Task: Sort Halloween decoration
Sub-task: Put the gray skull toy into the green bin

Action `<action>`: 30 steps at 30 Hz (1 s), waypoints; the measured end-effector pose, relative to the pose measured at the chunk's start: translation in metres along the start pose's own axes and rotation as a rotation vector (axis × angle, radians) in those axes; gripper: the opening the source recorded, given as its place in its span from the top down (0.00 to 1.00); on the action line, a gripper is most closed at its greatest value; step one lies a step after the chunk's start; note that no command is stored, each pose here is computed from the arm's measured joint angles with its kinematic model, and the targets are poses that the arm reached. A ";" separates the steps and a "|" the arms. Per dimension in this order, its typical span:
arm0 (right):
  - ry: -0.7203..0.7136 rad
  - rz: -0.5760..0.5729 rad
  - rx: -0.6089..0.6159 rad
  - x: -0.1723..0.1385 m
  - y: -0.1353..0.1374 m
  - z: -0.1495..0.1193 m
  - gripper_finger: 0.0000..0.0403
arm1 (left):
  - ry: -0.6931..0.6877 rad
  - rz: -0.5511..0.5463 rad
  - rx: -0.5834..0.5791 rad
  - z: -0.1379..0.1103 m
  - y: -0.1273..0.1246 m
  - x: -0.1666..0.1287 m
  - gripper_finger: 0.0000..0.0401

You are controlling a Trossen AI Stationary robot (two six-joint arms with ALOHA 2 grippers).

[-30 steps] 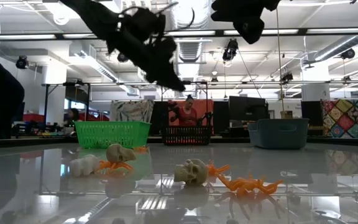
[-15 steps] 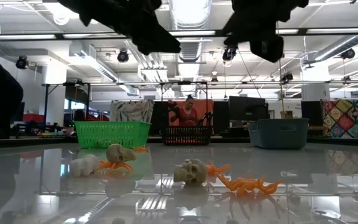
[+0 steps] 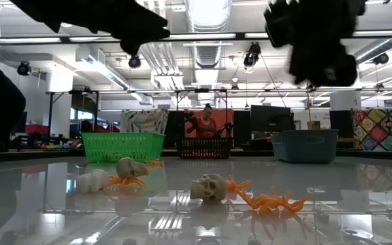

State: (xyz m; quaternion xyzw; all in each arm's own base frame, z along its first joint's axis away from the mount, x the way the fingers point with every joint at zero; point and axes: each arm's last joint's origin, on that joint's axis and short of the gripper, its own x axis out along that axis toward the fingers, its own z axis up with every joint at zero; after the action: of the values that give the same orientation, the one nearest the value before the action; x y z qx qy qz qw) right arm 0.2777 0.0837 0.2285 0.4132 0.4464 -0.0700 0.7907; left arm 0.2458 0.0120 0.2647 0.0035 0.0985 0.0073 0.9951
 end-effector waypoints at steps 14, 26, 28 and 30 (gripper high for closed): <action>0.449 -0.279 0.194 0.032 -0.016 -0.056 0.83 | -0.090 0.003 0.005 0.012 0.000 -0.017 0.62; 0.533 -0.411 0.182 0.024 -0.014 -0.091 0.82 | -0.093 0.004 0.025 0.016 0.000 -0.015 0.62; 0.546 -0.399 0.135 0.023 -0.013 -0.095 0.80 | -0.090 0.004 0.026 0.015 0.000 -0.015 0.62; 0.559 -0.399 0.070 0.023 -0.012 -0.102 0.76 | -0.090 0.004 0.026 0.015 0.000 -0.015 0.62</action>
State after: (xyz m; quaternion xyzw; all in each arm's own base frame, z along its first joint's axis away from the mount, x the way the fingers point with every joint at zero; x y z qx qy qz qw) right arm 0.2196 0.1548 0.1773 0.3477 0.7151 -0.1223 0.5939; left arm 0.2343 0.0114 0.2827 0.0170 0.0536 0.0078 0.9984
